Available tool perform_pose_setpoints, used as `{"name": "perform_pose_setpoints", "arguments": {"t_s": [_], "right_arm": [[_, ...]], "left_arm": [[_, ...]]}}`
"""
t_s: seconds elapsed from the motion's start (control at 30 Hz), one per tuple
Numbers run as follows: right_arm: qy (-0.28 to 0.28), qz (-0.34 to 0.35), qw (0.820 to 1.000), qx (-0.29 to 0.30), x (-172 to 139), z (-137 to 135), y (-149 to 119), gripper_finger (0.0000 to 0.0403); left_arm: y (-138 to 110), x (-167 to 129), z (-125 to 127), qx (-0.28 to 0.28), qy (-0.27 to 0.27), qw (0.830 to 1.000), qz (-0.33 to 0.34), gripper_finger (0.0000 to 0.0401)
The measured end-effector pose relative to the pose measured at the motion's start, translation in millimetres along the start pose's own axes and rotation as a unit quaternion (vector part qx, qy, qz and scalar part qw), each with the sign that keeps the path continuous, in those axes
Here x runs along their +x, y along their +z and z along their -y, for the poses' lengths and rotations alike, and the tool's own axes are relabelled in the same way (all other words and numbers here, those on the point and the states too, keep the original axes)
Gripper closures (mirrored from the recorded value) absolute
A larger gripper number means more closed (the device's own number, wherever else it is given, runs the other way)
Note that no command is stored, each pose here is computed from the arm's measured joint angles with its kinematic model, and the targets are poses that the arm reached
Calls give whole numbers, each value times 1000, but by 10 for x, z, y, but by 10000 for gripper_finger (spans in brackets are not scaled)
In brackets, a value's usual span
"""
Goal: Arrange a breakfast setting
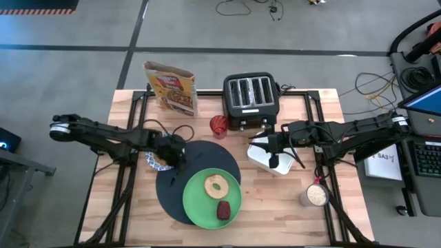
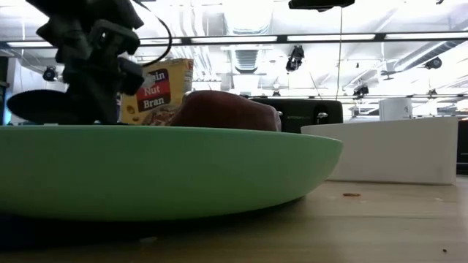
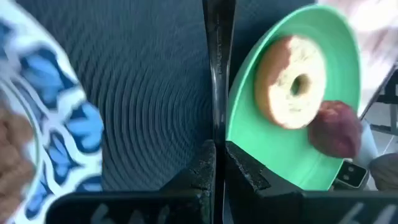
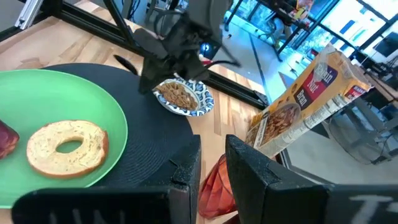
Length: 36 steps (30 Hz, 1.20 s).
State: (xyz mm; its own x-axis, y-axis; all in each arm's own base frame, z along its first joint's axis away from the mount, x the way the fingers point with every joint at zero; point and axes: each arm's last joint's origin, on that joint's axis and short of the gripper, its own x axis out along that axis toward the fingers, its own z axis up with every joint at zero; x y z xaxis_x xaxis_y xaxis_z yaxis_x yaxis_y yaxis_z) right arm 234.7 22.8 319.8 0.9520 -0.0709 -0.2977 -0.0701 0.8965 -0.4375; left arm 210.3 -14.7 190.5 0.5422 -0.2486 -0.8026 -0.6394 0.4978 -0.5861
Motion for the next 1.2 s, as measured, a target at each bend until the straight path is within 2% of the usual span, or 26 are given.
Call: {"name": "perform_pose_setpoints", "arguments": {"t_s": [0.13,0.4,0.67,0.8,1.0,1.2], "right_arm": [[-1,1,1000,-6,0,1,3,339],[0,1,1000,-6,0,0,1,339],[0,-1,1000,-7,1,-2,-4,339],[0,-1,1000,-7,1,-2,-4,339],[1,-3,1000,-7,3,-7,-14,339],[1,-3,1000,-3,4,-7,-15,339]], "left_arm": [[-26,73,40,-3,-9,1000,-13,396],[28,288,55,-18,30,999,-38,393],[84,472,83,-9,59,996,-60,348],[126,477,159,15,71,995,-67,330],[167,359,281,80,123,986,-76,324],[5,301,381,160,148,974,-58,324]]}}
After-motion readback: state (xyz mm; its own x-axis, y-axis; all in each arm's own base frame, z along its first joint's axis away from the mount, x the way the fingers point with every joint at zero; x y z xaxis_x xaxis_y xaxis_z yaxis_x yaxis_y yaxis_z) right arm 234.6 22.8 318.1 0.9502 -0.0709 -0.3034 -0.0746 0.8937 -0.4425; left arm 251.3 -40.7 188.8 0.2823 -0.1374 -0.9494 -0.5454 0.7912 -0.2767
